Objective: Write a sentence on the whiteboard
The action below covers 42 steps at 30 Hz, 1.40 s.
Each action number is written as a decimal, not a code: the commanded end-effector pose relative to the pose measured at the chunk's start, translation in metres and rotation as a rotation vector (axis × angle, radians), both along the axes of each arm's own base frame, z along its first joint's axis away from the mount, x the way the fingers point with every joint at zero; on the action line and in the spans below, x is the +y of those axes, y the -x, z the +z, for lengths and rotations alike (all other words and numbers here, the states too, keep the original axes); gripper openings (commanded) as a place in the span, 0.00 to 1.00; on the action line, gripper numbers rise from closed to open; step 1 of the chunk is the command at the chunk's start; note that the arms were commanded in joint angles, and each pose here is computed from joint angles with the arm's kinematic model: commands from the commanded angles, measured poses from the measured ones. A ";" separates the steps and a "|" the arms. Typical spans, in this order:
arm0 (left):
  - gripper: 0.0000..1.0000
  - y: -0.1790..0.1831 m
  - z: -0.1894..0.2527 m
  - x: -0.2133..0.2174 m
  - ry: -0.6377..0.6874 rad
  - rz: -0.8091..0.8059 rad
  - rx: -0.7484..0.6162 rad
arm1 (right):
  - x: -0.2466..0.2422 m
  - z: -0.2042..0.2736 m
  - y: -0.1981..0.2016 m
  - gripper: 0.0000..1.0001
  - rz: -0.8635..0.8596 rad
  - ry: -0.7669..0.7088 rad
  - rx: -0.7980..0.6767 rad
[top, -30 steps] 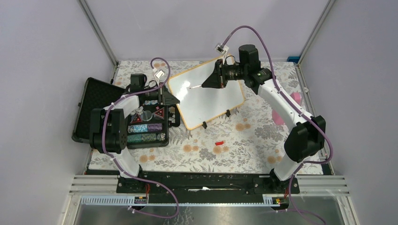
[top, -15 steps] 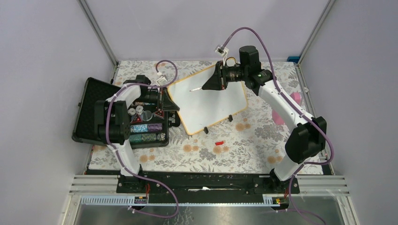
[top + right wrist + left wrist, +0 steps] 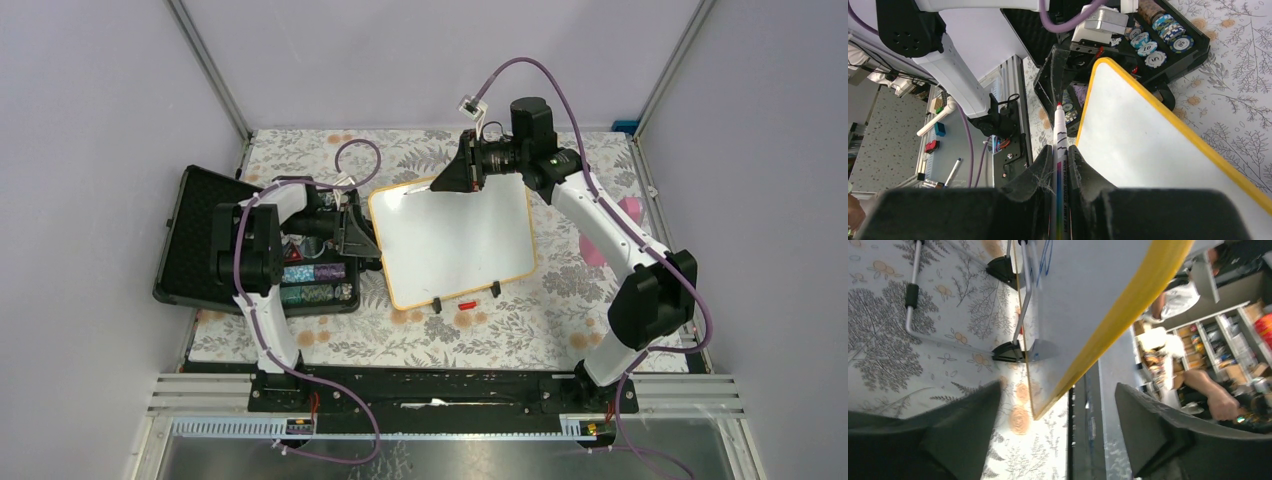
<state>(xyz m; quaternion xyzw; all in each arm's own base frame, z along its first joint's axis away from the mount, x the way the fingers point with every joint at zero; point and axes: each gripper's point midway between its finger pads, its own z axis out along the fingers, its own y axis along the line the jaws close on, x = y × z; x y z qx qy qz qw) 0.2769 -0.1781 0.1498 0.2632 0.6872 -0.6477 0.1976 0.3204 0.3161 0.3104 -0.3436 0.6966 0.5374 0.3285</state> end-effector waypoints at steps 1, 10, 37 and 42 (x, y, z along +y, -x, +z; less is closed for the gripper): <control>0.99 -0.010 0.011 0.003 0.047 0.046 0.029 | -0.003 0.025 0.011 0.00 0.015 -0.041 -0.062; 0.99 -0.025 0.021 0.019 -0.010 0.073 0.053 | -0.003 0.029 0.012 0.00 0.014 -0.044 -0.063; 0.99 -0.053 0.158 0.053 -0.253 0.628 -0.395 | 0.006 -0.008 0.023 0.00 -0.115 0.149 -0.271; 0.99 -0.048 0.137 0.037 -0.262 0.584 -0.415 | 0.020 -0.024 0.024 0.00 -0.140 0.179 -0.297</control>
